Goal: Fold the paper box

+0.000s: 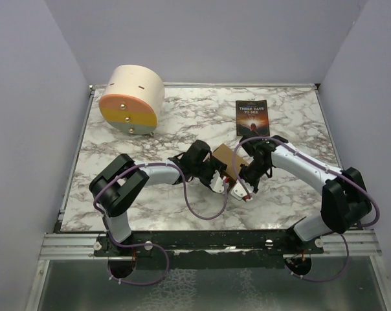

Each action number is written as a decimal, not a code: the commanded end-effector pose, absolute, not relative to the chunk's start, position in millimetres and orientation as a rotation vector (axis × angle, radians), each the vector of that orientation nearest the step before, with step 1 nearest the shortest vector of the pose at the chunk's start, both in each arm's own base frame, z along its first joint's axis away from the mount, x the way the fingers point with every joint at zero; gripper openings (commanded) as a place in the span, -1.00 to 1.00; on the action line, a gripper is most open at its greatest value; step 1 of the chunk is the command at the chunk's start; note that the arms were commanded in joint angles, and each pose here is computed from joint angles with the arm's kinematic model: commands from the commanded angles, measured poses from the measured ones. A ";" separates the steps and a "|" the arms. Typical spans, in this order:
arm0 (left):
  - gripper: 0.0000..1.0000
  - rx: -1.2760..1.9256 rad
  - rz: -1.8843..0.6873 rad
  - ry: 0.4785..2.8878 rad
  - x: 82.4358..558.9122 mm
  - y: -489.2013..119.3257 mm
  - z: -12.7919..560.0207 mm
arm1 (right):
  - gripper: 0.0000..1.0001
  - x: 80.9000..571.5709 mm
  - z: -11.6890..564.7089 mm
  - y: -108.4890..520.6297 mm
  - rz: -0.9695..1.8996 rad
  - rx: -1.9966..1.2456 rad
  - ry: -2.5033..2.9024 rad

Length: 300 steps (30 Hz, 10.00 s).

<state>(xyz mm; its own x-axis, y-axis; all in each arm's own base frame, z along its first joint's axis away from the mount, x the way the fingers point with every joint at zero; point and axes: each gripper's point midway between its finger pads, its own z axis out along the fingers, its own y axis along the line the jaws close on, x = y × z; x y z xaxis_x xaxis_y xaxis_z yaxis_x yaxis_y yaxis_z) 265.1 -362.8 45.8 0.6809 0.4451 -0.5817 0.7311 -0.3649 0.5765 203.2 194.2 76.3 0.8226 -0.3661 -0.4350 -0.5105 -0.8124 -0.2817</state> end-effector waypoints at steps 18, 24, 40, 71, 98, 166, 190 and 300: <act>0.22 2.143 -0.548 1.132 234.6 -329.8 -9.3 | -0.54 190.3 59.1 212.5 0.546 -2.585 0.192; 0.22 2.145 -0.554 1.134 234.1 -329.8 -10.6 | -0.67 191.7 57.0 215.5 0.550 -2.575 0.192; 0.22 2.145 -0.556 1.135 233.5 -329.4 -10.5 | -0.56 186.6 72.6 223.2 0.577 -2.519 0.166; 0.20 2.153 -0.558 1.139 232.6 -328.3 -12.2 | -0.98 209.6 63.8 209.9 0.486 -2.633 0.278; 0.18 2.169 -0.563 1.144 231.3 -326.8 -16.7 | -0.98 239.3 83.4 183.9 0.382 -2.626 0.393; 0.71 -0.555 -1.087 2.167 300.3 -303.7 76.8 | 0.26 388.5 84.7 210.2 1.284 -0.774 2.098; 0.42 -0.635 -1.080 2.201 322.1 -323.4 63.6 | -0.05 369.0 57.7 221.4 1.376 -0.775 2.162; -0.68 0.893 -0.795 1.523 191.3 -405.3 34.9 | -0.51 287.5 43.1 101.0 0.655 -1.958 1.329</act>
